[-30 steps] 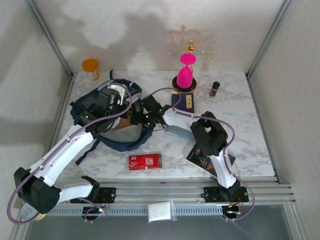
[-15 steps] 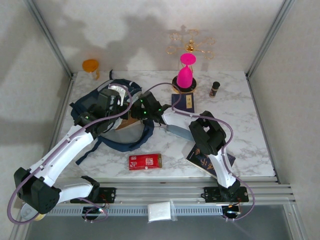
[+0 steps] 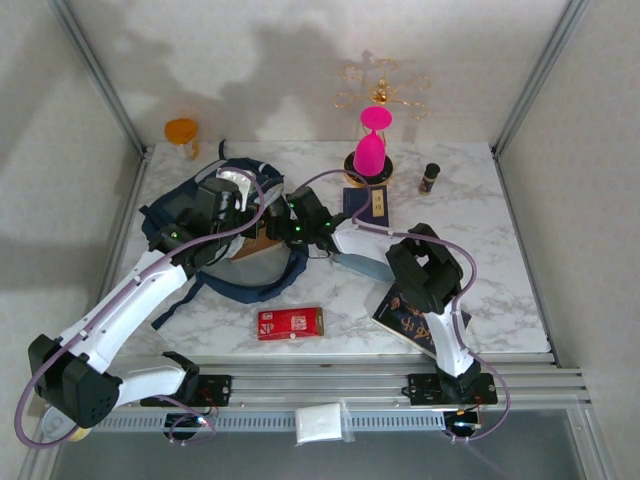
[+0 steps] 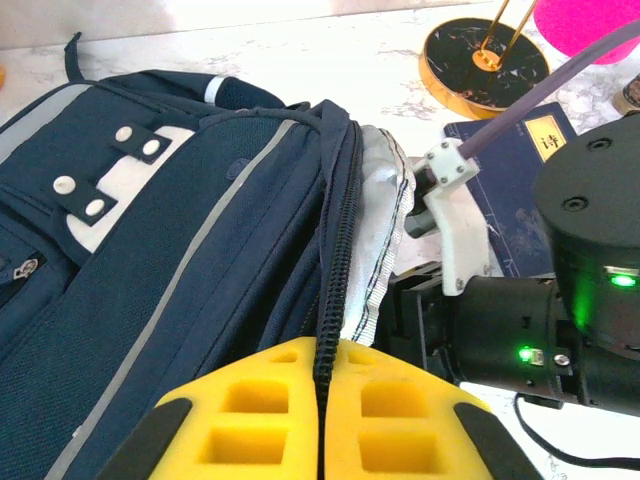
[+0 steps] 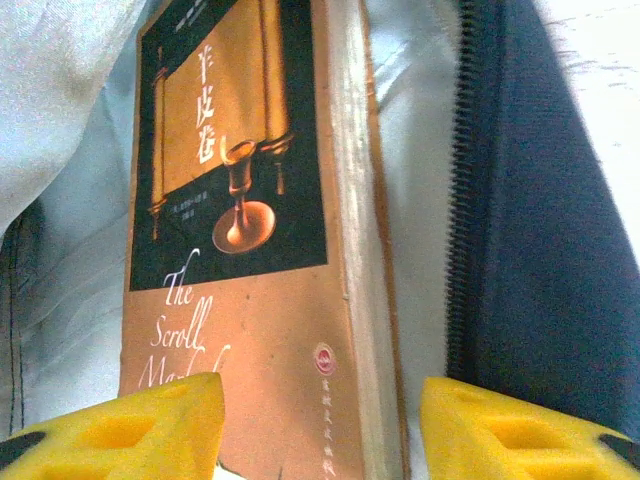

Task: Pack the student bag

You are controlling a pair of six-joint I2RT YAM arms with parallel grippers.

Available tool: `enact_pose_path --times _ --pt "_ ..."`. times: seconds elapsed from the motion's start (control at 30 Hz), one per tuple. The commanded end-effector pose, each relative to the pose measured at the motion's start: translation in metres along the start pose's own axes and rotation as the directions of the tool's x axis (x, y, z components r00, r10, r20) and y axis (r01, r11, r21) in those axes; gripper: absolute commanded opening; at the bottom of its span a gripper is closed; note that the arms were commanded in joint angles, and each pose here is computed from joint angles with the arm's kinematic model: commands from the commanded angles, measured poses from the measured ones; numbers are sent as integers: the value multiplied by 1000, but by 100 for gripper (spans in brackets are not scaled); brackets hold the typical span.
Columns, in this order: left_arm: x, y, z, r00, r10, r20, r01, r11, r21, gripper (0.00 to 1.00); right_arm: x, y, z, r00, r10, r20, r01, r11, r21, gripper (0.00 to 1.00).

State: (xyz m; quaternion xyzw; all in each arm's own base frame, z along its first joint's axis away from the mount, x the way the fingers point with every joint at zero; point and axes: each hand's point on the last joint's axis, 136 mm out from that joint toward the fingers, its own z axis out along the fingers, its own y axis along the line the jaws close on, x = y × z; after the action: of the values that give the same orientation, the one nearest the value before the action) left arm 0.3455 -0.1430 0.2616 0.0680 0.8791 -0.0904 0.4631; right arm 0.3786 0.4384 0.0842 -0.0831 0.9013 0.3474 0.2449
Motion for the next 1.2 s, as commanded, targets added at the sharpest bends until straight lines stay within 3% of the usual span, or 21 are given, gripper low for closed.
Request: enact_pose_path --times 0.0,0.13,0.4,0.43,0.7,0.83,0.93,0.97,1.0,1.1,1.17 --pt "-33 -8 -11 992 -43 119 37 998 49 0 4 4 17 998 -51 -30 50 998 -33 48" --pt "-34 -6 -11 991 -41 125 37 999 39 0 3 6 27 995 -99 -27 97 993 -61 42" --pt "-36 -4 -13 991 -31 132 28 999 27 0 22 29 9 966 -260 -17 251 947 -198 2" --pt "-37 -4 -14 990 -32 136 29 999 26 0 26 27 8 963 -267 -18 258 943 -209 0" --pt "-38 1 -15 987 -40 157 40 999 7 0 71 49 -3 904 -422 -66 378 862 -337 0" --pt "-40 1 -16 985 -40 165 39 999 7 0 33 22 13 939 -340 -45 321 918 -233 0" --pt "-39 2 -14 986 -42 163 42 999 2 0 2 23 19 946 -322 21 321 934 -157 14" --pt "-39 3 -14 986 -42 161 43 999 -4 0 -6 25 16 950 -311 40 313 939 -143 27" --pt "-38 3 -13 987 -41 158 42 999 -6 0 -9 30 10 950 -306 55 311 939 -150 32" --pt "-39 4 -14 986 -47 158 49 999 -8 0 -3 35 -14 958 -280 62 287 948 -137 37" --pt "-39 3 -14 986 -46 160 46 999 1 0 20 33 -23 976 -220 8 219 966 -139 38"
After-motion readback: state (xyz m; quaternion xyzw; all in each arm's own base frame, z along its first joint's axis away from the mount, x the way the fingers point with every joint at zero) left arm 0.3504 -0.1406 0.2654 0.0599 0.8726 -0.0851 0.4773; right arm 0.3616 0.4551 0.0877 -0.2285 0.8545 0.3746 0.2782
